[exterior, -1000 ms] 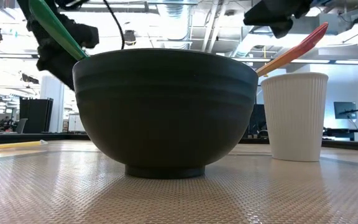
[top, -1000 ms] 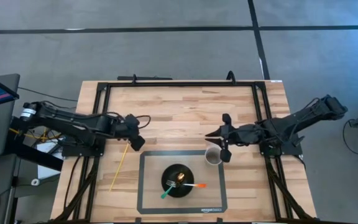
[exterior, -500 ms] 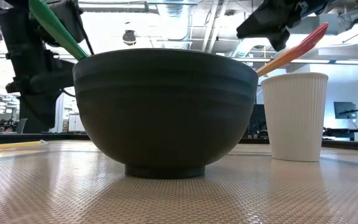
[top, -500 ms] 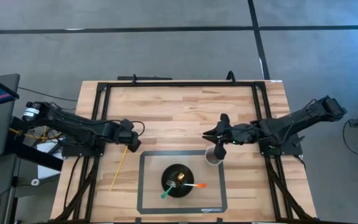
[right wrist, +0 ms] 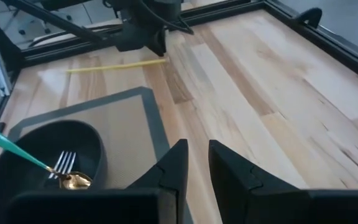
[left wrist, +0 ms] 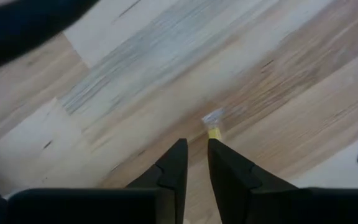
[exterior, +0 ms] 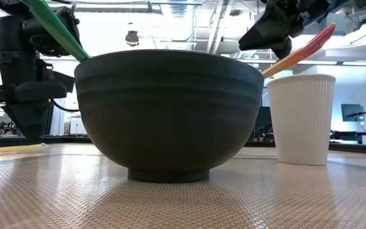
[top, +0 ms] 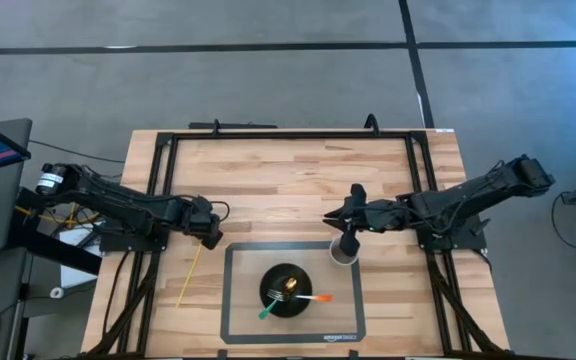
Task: Pick & Place Utensil
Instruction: Put the yellow straw into the the white cup
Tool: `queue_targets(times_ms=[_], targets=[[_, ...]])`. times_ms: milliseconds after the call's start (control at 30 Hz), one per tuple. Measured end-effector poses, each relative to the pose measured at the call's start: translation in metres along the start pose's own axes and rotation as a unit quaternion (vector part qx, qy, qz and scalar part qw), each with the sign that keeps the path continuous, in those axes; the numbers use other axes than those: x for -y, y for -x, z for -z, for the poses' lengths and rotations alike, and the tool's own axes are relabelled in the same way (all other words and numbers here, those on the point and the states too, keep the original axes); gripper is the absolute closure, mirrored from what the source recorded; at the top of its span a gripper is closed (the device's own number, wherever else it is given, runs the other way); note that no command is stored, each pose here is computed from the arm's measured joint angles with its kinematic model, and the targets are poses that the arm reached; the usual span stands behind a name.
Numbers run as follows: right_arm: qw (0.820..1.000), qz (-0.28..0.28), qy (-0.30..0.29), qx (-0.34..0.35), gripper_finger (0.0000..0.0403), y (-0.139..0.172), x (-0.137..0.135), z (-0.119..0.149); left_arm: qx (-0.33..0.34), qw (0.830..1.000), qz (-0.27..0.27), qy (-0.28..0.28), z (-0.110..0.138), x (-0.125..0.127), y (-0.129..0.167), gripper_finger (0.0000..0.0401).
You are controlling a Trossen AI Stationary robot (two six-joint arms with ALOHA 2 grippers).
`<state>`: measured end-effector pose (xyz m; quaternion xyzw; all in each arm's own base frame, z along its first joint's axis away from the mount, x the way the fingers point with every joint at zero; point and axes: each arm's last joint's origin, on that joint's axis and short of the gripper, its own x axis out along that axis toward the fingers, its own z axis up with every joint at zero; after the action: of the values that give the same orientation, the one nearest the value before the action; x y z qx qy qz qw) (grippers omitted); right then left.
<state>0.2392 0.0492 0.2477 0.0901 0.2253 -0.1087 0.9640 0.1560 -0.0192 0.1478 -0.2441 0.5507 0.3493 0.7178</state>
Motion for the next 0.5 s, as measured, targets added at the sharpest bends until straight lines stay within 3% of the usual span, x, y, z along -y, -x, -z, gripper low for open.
queue_targets(times_ms=[500], targets=[[1.0, -0.006, 0.0, -0.001, 0.0345, 0.0011, -0.0016, 0.0003, -0.01, 1.0, 0.029, 0.005, 0.0008, 0.0028, -0.0031, 0.0299]])
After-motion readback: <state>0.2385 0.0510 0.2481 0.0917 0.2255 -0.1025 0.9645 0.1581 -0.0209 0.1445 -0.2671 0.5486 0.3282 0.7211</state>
